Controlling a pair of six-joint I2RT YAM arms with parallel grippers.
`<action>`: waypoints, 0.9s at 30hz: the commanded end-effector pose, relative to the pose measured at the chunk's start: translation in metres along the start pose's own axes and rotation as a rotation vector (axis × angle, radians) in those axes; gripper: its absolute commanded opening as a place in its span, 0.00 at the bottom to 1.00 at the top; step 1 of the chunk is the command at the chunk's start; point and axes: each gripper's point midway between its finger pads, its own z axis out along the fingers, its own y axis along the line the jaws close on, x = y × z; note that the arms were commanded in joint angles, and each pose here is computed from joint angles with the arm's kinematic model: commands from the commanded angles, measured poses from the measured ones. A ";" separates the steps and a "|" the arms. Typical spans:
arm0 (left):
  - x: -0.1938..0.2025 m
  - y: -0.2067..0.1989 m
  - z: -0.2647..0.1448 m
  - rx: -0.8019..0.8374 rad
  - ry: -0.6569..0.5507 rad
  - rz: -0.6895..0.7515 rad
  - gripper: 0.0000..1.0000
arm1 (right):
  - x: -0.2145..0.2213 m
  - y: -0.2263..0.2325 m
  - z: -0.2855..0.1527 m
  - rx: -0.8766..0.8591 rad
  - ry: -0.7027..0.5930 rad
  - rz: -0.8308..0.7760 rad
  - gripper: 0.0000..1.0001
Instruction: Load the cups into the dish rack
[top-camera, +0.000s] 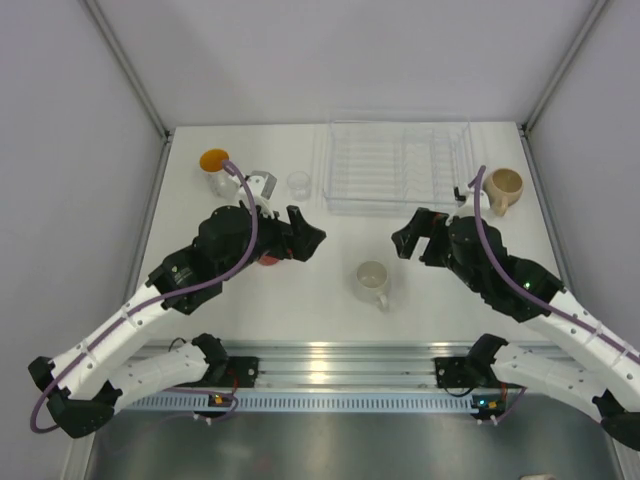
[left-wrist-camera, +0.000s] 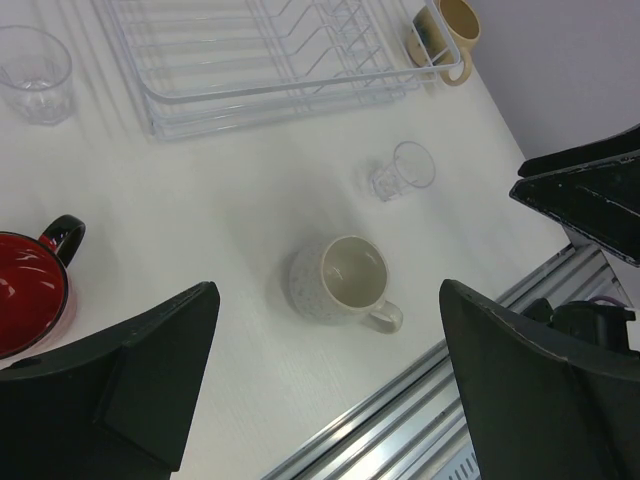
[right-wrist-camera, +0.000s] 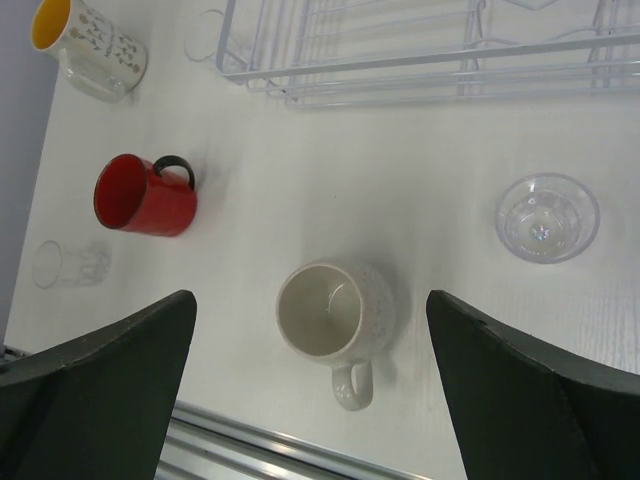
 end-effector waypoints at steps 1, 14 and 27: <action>-0.012 -0.008 -0.006 0.037 -0.048 0.003 0.97 | -0.017 0.006 -0.003 -0.015 -0.050 0.049 0.99; -0.012 -0.010 -0.009 0.050 -0.048 -0.004 0.97 | -0.095 -0.034 -0.006 0.274 -0.323 0.220 0.85; -0.004 -0.003 -0.023 0.061 -0.069 -0.019 0.97 | -0.181 -0.171 -0.004 0.700 -0.489 0.407 0.61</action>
